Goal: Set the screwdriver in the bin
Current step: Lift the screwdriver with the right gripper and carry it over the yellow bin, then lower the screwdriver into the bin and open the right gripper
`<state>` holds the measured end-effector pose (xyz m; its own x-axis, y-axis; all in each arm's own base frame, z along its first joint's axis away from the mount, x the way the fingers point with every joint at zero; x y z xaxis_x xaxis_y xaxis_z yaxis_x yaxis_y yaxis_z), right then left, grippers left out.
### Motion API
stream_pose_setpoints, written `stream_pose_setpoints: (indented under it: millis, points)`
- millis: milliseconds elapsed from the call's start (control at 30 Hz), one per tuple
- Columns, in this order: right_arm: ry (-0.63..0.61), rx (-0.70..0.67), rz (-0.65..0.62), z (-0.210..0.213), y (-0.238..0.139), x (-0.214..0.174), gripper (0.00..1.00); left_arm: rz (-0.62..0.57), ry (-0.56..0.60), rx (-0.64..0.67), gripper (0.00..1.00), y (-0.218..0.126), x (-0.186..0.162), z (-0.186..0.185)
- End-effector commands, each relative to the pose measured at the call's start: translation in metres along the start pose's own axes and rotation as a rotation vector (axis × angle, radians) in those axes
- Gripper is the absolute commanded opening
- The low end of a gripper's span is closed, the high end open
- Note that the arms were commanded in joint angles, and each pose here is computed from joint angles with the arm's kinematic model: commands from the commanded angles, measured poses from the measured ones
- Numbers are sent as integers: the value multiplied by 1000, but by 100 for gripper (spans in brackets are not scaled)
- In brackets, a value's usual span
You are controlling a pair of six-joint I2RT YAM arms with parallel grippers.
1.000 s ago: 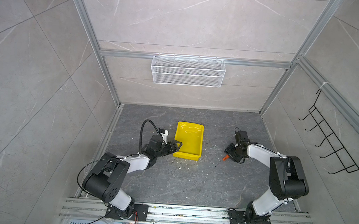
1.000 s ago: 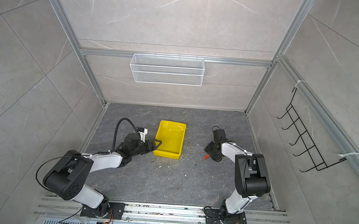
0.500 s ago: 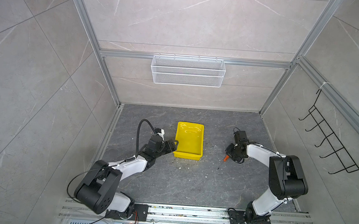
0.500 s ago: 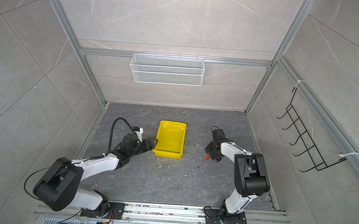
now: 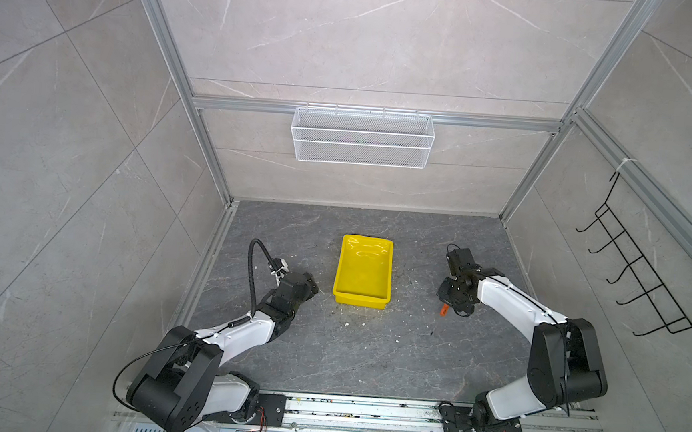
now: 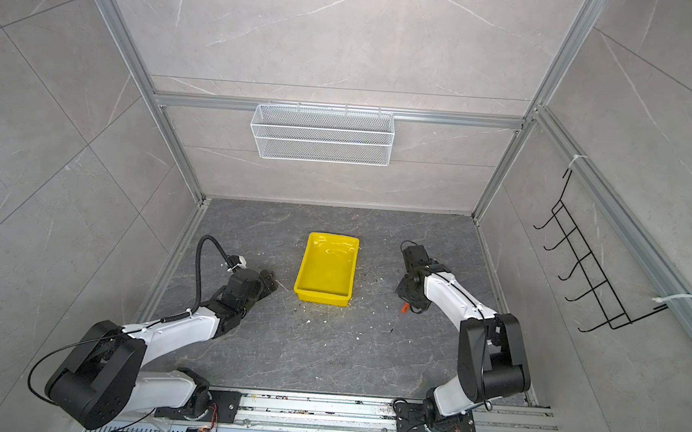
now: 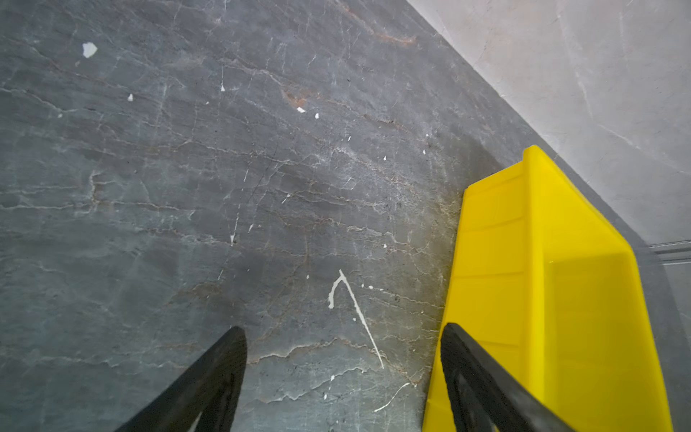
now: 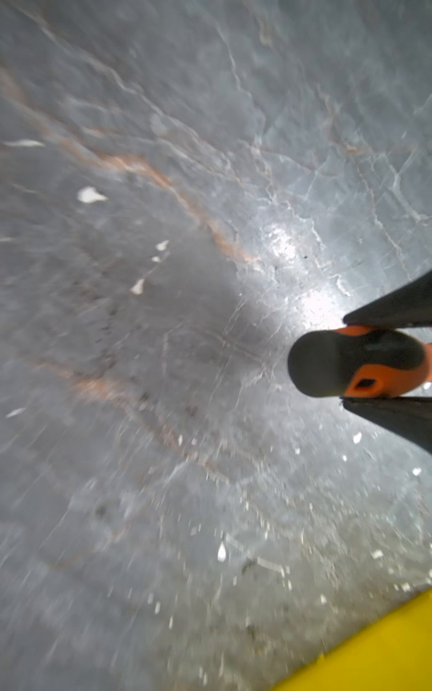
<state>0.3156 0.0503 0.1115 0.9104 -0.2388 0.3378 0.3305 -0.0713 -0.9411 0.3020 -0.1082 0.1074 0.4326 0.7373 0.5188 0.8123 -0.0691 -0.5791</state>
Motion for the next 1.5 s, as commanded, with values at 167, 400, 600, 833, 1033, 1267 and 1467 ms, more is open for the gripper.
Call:
stream_pose_setpoints:
  millis: [167,400,600,833,1033,1267,1467]
  points:
    - [-97,9,-131,39,-53,48,16,-16,-14,-37,84,2,9,-18]
    - [-210,78,-207,116,-82,76,16,-47,-6,-21,84,-3,14,-13]
    - [-283,140,-254,175,-92,82,16,-94,-19,-1,84,-8,20,-6]
    - [-341,252,-212,232,-63,72,17,-114,-35,47,85,-6,24,-2]
    - [-360,219,-99,254,-16,63,17,-114,-40,40,85,-5,25,-3]
    - [-370,181,1,278,18,55,19,-104,-38,37,85,-3,25,-5]
    - [-389,116,38,285,19,56,29,-84,-34,31,85,0,22,-6]
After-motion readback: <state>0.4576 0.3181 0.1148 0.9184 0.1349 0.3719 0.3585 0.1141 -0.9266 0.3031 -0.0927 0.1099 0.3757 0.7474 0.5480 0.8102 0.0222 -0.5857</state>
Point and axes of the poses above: each gripper's point midway between its finger pads, its own y axis out along the fingers, its own z axis along the line the jaws close on, x = y × z, the point moved 4 cm from there along -y, back along the fingers, and after that the axes turned 15 degrees about -y, right-handed, at the moved point
